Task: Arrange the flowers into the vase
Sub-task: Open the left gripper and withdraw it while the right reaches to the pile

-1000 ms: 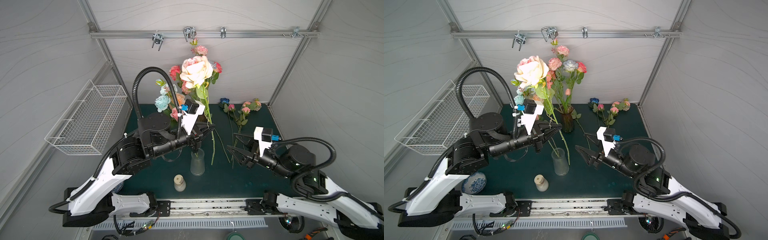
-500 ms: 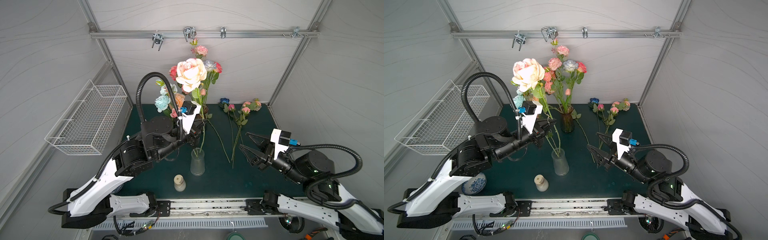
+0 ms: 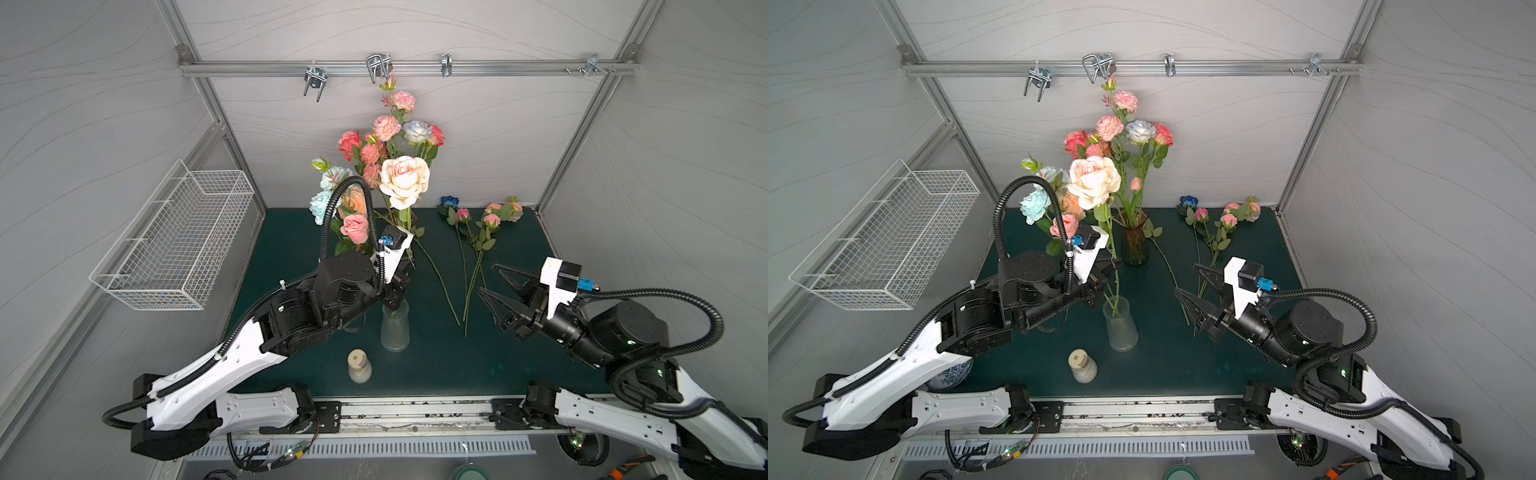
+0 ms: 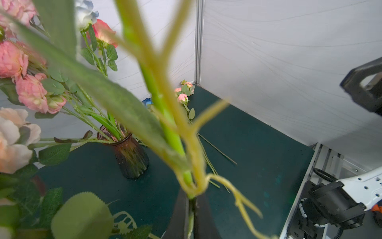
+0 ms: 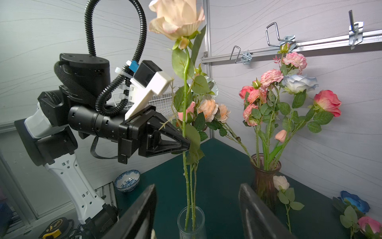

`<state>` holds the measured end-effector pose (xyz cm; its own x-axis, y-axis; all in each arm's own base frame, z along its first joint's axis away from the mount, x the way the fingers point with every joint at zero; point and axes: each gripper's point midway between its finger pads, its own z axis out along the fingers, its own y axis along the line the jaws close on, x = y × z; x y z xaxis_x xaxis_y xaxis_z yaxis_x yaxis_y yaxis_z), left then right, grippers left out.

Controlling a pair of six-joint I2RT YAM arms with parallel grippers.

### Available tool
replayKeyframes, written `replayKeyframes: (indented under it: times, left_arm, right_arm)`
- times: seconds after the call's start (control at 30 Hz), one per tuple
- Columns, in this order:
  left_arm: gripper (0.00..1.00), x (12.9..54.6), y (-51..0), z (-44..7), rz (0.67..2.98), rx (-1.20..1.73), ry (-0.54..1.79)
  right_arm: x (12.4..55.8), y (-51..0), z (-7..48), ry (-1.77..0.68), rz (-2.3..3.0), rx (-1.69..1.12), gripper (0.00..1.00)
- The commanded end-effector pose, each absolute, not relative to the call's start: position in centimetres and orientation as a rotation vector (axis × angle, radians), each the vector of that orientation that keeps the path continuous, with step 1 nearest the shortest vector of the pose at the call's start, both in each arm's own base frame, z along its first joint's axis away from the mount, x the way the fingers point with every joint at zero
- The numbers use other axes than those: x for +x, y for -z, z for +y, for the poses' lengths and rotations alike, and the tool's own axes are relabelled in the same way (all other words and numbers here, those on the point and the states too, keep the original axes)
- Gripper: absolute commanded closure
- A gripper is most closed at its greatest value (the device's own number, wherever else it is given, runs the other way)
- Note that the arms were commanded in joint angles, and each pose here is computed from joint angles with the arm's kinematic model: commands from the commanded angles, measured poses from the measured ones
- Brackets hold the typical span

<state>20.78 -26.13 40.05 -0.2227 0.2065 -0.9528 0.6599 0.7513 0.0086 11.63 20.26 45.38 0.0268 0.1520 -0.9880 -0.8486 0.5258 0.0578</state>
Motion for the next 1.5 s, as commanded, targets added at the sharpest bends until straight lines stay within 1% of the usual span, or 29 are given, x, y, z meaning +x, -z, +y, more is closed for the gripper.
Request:
replayKeyframes:
  times: [0.0,0.03,0.07,0.1,0.13,0.17,0.2,0.23,0.27,0.3,0.37,0.4,0.57,0.73,0.83,0.97,1.07,1.2,1.27,1.37,1.4,1.47]
  left_arm:
    - [1.0,21.4,-41.2,-25.2,1.776,0.573,0.487]
    - [1.0,21.6,-40.8,-25.0,1.801,0.564,0.477]
    - [0.97,21.8,-40.2,-24.8,1.837,0.545,0.467]
    - [0.9,22.0,-39.8,-24.5,1.868,0.526,0.457]
    - [0.8,22.0,-39.6,-24.3,1.886,0.517,0.454]
    - [0.65,22.0,-39.4,-24.0,1.9,0.498,0.453]
    - [0.53,21.9,-39.4,-23.9,1.91,0.486,0.462]
    - [0.44,21.8,-39.4,-23.8,1.916,0.478,0.472]
    - [0.36,21.7,-39.5,-23.5,1.922,0.464,0.48]
    - [0.31,21.5,-39.8,-23.4,1.923,0.458,0.495]
    - [0.22,21.1,-40.5,-23.3,1.919,0.452,0.529]
    - [0.19,20.9,-41.0,-23.3,1.913,0.449,0.548]
    - [0.1,19.5,-44.0,-23.4,1.853,0.437,0.688]
    - [0.07,18.6,-48.0,-22.3,1.736,0.401,0.778]
    - [0.05,18.2,-49.9,-21.2,1.662,0.368,0.796]
    - [0.03,17.4,-51.4,-20.3,1.585,0.351,0.845]
    - [0.02,16.9,-51.5,-20.1,1.563,0.351,0.882]
    - [0.03,16.5,-50.4,-19.7,1.58,0.344,0.898]
    - [0.04,16.3,-50.0,-19.4,1.584,0.34,0.91]
    - [0.04,15.8,-49.4,-19.4,1.587,0.341,0.947]
    - [0.04,15.6,-49.2,-19.4,1.589,0.346,0.957]
    - [0.04,15.4,-48.9,-19.1,1.596,0.341,0.964]
  right_arm:
    - [11.9,-45.4,19.7,-0.847,1.324,-0.662,0.35]
    - [11.9,-45.3,19.7,-0.847,1.324,-0.662,0.35]
    - [11.9,-45.3,19.7,-0.846,1.325,-0.659,0.35]
    - [12.0,-45.2,19.7,-0.843,1.328,-0.658,0.35]
    - [12.0,-45.2,19.6,-0.843,1.329,-0.656,0.35]
    - [12.0,-45.2,19.7,-0.842,1.33,-0.657,0.35]
    - [12.1,-45.2,19.7,-0.841,1.331,-0.655,0.35]
    - [12.1,-45.1,19.7,-0.839,1.332,-0.654,0.35]
    - [12.2,-45.1,19.6,-0.836,1.335,-0.652,0.35]
    - [12.2,-45.1,19.7,-0.836,1.337,-0.652,0.35]
    - [12.4,-44.9,19.8,-0.829,1.347,-0.651,0.34]
    - [12.6,-44.8,19.8,-0.819,1.357,-0.641,0.34]
    - [14.9,-42.9,20.5,-0.722,1.465,-0.613,0.3]
    - [19.3,-38.9,20.4,-0.713,1.656,-0.494,0.28]
    - [23.6,-35.0,18.5,-0.737,1.828,-0.303,0.29]
    - [28.8,-27.5,15.8,-0.749,2.054,-0.041,0.32]
    - [30.5,-23.3,15.3,-0.739,2.146,0.02,0.32]
    - [31.6,-20.9,15.1,-0.707,2.182,0.062,0.27]
    - [33.0,-18.8,15.0,-0.67,2.246,0.089,0.29]
    - [35.2,-14.1,16.8,-0.658,2.438,0.047,0.35]
    - [35.7,-12.5,17.7,-0.655,2.5,0.009,0.36]
    - [36.6,-9.8,19.1,-0.588,2.585,-0.08,0.34]
